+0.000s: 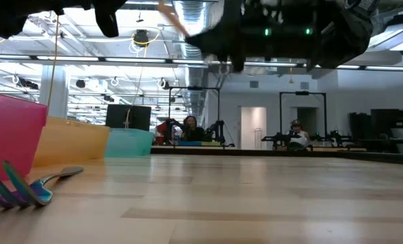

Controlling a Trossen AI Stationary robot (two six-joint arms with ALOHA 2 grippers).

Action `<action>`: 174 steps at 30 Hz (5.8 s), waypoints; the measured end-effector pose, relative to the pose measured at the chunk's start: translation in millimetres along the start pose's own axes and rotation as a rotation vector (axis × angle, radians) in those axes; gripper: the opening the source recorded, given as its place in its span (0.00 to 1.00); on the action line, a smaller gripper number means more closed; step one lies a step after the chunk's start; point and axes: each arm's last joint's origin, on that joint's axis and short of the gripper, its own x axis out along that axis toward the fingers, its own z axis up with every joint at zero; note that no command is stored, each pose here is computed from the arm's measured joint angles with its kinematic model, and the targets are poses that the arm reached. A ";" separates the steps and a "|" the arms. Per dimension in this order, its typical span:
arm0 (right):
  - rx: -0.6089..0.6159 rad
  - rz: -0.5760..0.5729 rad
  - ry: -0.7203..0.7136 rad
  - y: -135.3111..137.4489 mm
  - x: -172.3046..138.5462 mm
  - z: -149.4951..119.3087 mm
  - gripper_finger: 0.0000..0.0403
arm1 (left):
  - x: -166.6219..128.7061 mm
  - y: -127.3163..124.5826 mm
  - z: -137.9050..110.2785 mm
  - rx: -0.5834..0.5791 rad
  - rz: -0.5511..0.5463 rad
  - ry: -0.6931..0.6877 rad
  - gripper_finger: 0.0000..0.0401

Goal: Sort silverware by color (type)
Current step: Put the orange fork into the orange bin

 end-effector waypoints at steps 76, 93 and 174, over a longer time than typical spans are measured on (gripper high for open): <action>-0.159 0.203 0.211 9.7 45.4 24.5 0.70 | 48.5 -9.2 44.0 0.224 0.209 0.249 0.05; -0.136 0.174 0.647 4.5 28.3 -12.8 0.70 | 47.4 -2.2 92.7 0.178 0.542 0.705 0.05; -0.151 0.238 0.761 29.6 12.9 -20.8 0.70 | -96.4 133.1 -34.5 -0.515 1.215 1.318 0.04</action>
